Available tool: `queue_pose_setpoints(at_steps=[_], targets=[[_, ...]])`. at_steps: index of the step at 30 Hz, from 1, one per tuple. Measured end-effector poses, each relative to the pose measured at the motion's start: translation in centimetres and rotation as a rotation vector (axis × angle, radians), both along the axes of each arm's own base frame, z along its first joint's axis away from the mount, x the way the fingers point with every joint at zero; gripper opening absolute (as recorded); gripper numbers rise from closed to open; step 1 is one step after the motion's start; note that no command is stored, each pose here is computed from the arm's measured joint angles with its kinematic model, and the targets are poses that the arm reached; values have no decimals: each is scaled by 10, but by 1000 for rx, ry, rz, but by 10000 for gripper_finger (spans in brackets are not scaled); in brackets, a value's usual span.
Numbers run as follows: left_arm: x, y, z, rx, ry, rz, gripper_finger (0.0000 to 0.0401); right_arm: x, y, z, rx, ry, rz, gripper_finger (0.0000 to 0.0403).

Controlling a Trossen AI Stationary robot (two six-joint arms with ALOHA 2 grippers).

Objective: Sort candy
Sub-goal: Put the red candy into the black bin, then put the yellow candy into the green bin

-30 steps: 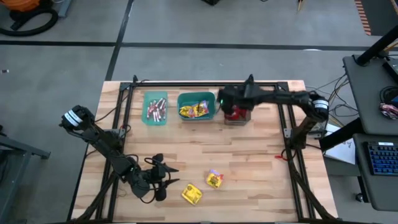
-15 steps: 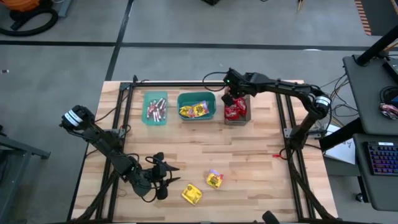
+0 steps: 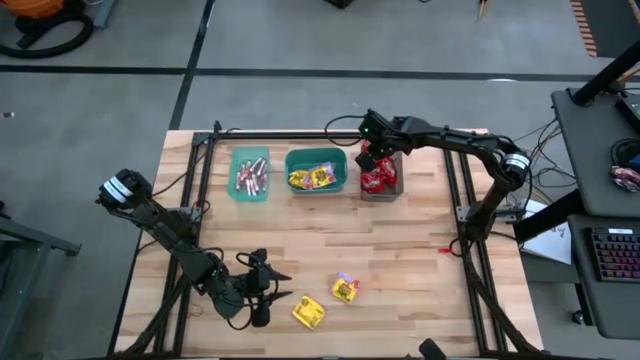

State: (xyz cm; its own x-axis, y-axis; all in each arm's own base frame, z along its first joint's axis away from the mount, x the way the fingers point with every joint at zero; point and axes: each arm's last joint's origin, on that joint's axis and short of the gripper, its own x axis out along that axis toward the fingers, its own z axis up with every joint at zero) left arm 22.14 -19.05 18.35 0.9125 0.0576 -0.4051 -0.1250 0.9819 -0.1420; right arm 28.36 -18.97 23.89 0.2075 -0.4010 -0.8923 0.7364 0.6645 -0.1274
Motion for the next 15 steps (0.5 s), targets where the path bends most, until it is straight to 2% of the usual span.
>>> queue_pose_setpoints(at_steps=[5,10,15], targets=[[0,0,0,2,3,0,155,-1,1,-1,53,-31,-43,77],[0,-1,0,-11,11,-21,155,-1,0,-1,62,-46,-81,135],[-1,-3,-1,-57,34,-64,155,-8,4,8,65,-52,-106,175]])
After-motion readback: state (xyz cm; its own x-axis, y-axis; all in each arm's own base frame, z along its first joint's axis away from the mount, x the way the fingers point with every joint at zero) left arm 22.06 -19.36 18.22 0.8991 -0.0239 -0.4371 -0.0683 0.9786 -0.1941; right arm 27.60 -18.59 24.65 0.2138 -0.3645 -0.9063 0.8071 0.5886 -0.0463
